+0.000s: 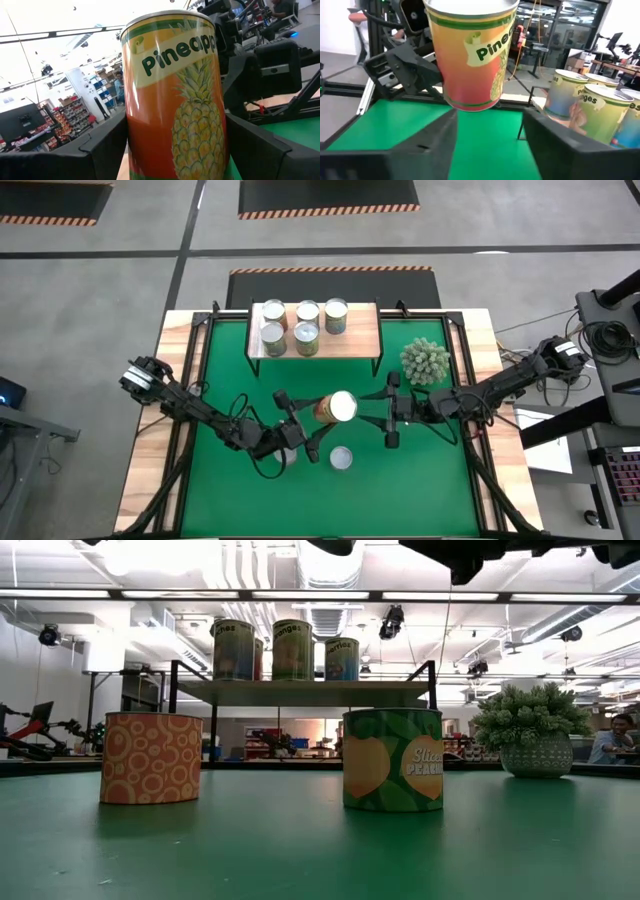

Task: Pick and place cans onto a shelf
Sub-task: Put the canned pineapple on the shelf

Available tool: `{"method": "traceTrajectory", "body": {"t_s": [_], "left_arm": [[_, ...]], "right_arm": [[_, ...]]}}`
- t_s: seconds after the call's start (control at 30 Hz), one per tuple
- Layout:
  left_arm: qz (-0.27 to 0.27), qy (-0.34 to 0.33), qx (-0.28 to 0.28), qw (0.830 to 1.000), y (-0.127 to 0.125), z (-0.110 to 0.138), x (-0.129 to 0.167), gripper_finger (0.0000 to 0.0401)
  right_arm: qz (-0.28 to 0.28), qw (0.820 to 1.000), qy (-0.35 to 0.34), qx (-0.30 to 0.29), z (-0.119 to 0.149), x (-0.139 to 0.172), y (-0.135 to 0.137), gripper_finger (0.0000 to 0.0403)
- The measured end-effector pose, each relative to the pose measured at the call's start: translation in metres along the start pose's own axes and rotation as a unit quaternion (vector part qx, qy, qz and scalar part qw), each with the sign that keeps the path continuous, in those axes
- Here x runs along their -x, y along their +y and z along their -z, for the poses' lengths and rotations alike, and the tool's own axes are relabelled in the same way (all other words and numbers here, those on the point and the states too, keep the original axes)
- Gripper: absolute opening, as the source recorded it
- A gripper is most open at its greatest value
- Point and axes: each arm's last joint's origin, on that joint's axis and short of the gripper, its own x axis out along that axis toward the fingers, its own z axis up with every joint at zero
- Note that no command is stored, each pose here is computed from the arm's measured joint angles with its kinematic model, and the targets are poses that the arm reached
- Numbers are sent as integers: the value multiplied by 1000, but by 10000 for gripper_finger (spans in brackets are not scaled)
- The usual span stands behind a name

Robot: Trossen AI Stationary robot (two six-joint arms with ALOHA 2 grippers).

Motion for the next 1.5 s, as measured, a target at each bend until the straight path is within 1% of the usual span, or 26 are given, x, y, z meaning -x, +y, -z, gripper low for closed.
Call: {"method": "traceTrajectory", "body": {"t_s": [0.1,0.23,0.33,0.43,0.53,0.63,0.7,0.77,0.83,0.9,1.07,1.17,1.23,1.3,1.43,1.5], "left_arm": [[-1,1,2,1000,1,0,-1,282],[-7,3,7,1000,3,2,-4,282],[-20,9,4,1000,5,1,-6,282],[-36,20,-12,999,6,0,-7,282],[-39,20,-10,999,6,-1,-7,282],[-35,15,-6,999,5,-4,-8,282],[-31,4,7,999,5,-10,-11,282],[-36,-2,19,999,7,-17,-14,282],[-36,-7,23,999,7,-22,-16,282],[-35,-7,22,999,7,-24,-17,282],[-39,-7,34,999,8,-26,-17,291],[-41,-6,45,998,8,-26,-17,308],[-44,-5,62,997,9,-26,-17,322],[-40,-7,64,997,7,-27,-15,335],[-39,-7,71,997,5,-33,-7,353],[-48,-3,75,996,6,-39,-3,358]], "right_arm": [[5,1000,-2,1,-1,-8,3,260],[37,999,-14,12,-6,-21,6,319],[40,999,-21,8,-13,-30,9,347],[37,999,-34,-7,-22,-35,10,359],[31,998,-44,-21,-29,-40,11,361],[34,996,-54,-61,-35,-45,9,361],[41,992,-70,-96,-40,-50,5,361],[42,990,-77,-108,-42,-54,3,361],[28,992,-83,-96,-43,-57,4,357],[23,993,-86,-82,-42,-60,6,343],[18,992,-99,-75,-45,-62,7,284],[19,992,-99,-75,-46,-62,7,282],[18,993,-100,-65,-48,-60,6,282],[15,993,-96,-61,-52,-56,4,282],[12,994,-89,-60,-68,-40,-4,282],[12,996,-74,-43,-78,-29,-10,282]]}}
